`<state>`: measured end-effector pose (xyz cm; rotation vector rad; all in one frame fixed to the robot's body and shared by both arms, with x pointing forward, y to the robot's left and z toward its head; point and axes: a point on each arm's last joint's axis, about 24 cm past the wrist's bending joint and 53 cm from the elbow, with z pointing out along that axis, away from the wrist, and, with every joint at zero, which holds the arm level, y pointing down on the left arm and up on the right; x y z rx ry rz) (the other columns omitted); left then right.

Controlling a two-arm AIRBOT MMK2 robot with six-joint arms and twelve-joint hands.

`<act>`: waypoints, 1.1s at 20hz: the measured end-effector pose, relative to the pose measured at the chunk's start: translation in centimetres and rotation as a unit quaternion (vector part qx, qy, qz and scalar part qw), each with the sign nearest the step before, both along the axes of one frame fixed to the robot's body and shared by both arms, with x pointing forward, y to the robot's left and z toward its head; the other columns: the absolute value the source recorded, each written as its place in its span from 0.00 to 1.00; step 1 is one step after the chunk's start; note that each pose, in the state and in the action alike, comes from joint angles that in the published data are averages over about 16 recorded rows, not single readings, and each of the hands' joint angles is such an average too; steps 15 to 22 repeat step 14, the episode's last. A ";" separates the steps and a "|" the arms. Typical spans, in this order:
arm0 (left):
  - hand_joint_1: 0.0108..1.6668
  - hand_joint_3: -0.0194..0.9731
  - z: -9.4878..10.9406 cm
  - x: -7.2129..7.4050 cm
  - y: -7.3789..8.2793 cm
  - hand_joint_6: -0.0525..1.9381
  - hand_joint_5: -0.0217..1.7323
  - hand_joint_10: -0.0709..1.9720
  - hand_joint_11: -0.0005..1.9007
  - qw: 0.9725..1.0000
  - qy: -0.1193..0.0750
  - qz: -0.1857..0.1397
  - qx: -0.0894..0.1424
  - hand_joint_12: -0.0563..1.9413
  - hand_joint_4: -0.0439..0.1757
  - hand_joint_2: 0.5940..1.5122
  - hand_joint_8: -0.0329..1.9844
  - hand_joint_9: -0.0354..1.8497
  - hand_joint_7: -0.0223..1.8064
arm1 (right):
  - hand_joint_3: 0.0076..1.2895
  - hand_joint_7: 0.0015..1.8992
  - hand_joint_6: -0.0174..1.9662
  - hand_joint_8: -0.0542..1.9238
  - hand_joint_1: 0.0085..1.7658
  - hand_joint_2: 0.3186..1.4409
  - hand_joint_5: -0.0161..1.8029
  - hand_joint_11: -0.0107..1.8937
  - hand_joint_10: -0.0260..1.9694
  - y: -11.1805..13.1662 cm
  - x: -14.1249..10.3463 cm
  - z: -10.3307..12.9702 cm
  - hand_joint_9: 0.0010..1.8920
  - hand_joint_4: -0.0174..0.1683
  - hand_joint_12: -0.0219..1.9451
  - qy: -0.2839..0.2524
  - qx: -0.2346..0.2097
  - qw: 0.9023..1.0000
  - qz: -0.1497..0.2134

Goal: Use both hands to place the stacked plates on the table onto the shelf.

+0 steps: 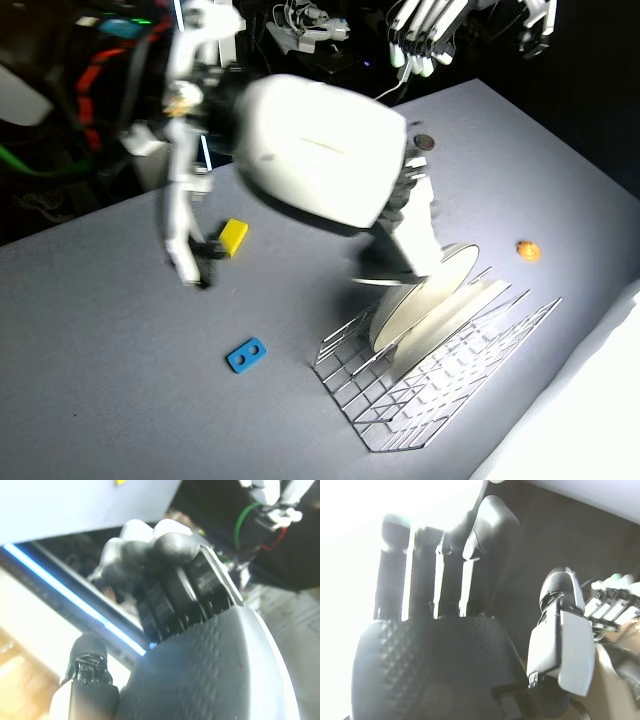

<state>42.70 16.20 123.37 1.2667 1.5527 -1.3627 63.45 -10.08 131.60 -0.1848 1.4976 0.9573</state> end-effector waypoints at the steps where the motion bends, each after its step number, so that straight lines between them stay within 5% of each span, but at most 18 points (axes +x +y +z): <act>1: 0.10 0.02 0.0 -0.2 -0.1 0.73 0.62 0.73 0.56 1.000 0.000 -0.003 -0.001 0.88 0.56 0.71 0.72 0.65 0.67 | 0.00 0.66 0.68 0.70 0.24 0.71 0.63 0.64 0.78 -0.3 -0.5 -0.2 0.66 0.43 0.93 -0.004 -0.006 1.000 0.001; 6: 0.21 0.02 -0.2 -0.8 -0.4 0.98 0.83 0.97 0.80 1.000 0.002 -0.014 0.001 0.99 0.80 0.76 0.96 0.84 0.85 | 0.00 0.77 0.96 0.96 0.30 0.72 0.72 0.88 0.97 -1.3 -3.0 -1.2 0.80 0.70 0.98 -0.011 -0.026 0.999 0.019; 11: 0.31 0.01 -0.2 -0.9 -0.5 1.00 0.91 0.98 0.89 1.000 0.002 -0.015 0.001 0.99 0.96 0.82 0.97 0.91 0.91 | 0.00 0.80 0.99 0.99 0.40 0.77 0.74 0.96 0.98 -1.5 -4.4 -1.5 0.86 0.95 0.98 -0.008 -0.028 0.999 0.038; 22: 0.37 0.01 -0.2 -1.0 -0.5 1.00 0.92 0.98 0.90 1.000 0.001 -0.016 0.002 0.99 0.96 0.84 0.96 0.91 0.91 | 0.00 0.81 1.00 0.99 0.43 0.78 0.73 0.96 0.98 -1.5 -5.0 -1.7 0.86 0.96 0.98 -0.006 -0.031 0.998 0.046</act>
